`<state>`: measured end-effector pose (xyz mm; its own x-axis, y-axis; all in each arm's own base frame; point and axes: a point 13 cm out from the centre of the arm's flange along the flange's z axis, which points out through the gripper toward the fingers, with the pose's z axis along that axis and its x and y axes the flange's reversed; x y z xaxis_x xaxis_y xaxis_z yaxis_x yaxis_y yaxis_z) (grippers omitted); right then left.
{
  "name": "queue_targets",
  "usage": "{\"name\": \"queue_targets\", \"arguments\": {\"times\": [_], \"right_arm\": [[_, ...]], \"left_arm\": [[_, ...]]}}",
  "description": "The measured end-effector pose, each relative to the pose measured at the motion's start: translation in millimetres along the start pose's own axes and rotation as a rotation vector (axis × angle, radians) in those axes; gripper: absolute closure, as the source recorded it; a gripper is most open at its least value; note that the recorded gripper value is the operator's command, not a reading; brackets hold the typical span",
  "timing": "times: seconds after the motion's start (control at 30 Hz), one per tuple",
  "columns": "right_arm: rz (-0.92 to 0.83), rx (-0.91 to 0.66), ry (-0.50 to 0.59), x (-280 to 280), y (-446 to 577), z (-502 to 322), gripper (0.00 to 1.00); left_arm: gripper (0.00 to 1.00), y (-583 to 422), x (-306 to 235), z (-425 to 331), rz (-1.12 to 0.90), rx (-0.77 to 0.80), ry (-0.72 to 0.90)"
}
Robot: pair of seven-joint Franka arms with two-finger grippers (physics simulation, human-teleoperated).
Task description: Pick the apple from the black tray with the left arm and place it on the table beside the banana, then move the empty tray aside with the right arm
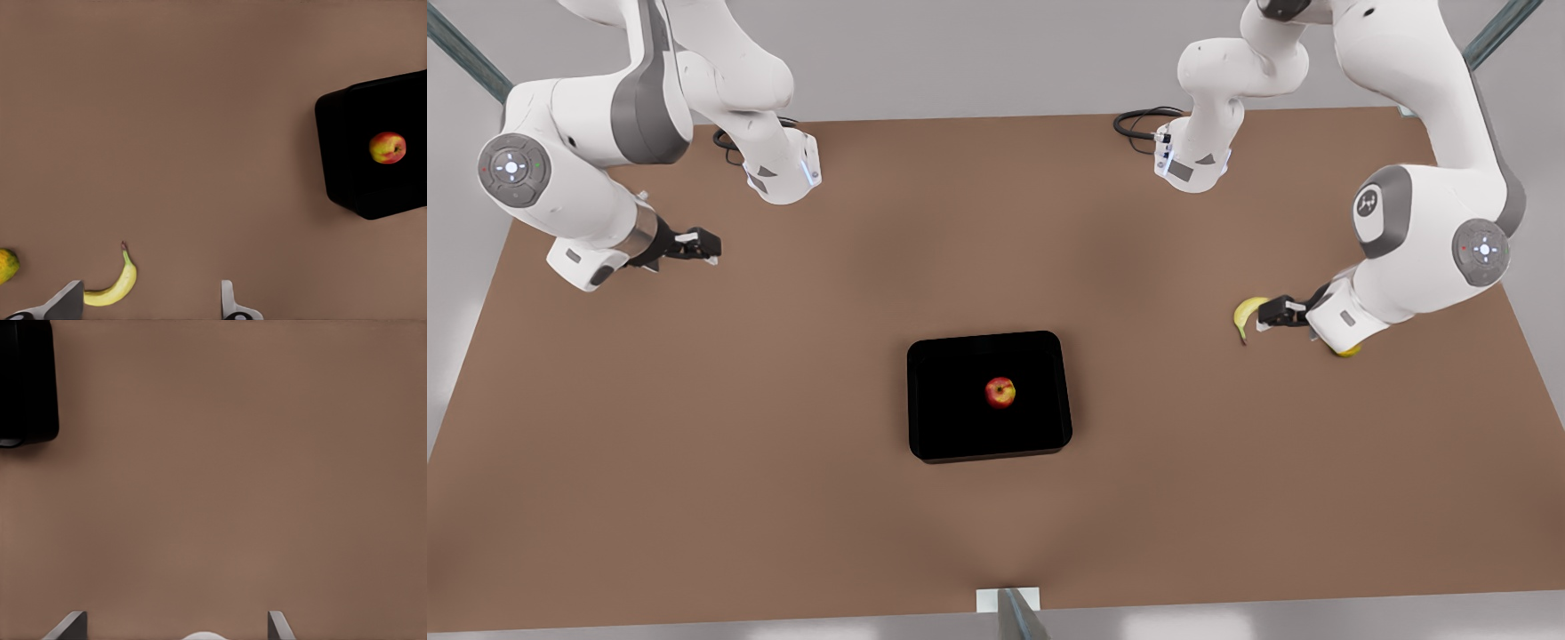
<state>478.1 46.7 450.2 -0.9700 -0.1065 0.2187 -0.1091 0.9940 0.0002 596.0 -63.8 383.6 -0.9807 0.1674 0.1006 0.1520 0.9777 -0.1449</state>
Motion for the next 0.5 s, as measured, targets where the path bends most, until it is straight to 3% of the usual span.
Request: {"name": "queue_targets", "arguments": {"times": [0.13, 0.23, 0.33, 0.5], "right_arm": [[0.009, -0.002, -0.015, -2, -6, -5, 0.00], [0.013, -0.002, -0.017, -2, -9, -6, 0.00], [0.014, -0.002, -0.024, -3, -10, -10, 0.00], [0.032, 0.025, -0.051, -6, -24, -24, 0.00]], "left_arm": [[0.00, -31, -5, -5, 0.059, -0.023, -0.021], [0.00, -182, 19, 14, 0.297, -0.074, 0.024], [0.00, -329, 70, 75, 0.520, -0.193, 0.076], [0.00, -407, 98, 194, 0.476, -0.321, 0.095]]}}
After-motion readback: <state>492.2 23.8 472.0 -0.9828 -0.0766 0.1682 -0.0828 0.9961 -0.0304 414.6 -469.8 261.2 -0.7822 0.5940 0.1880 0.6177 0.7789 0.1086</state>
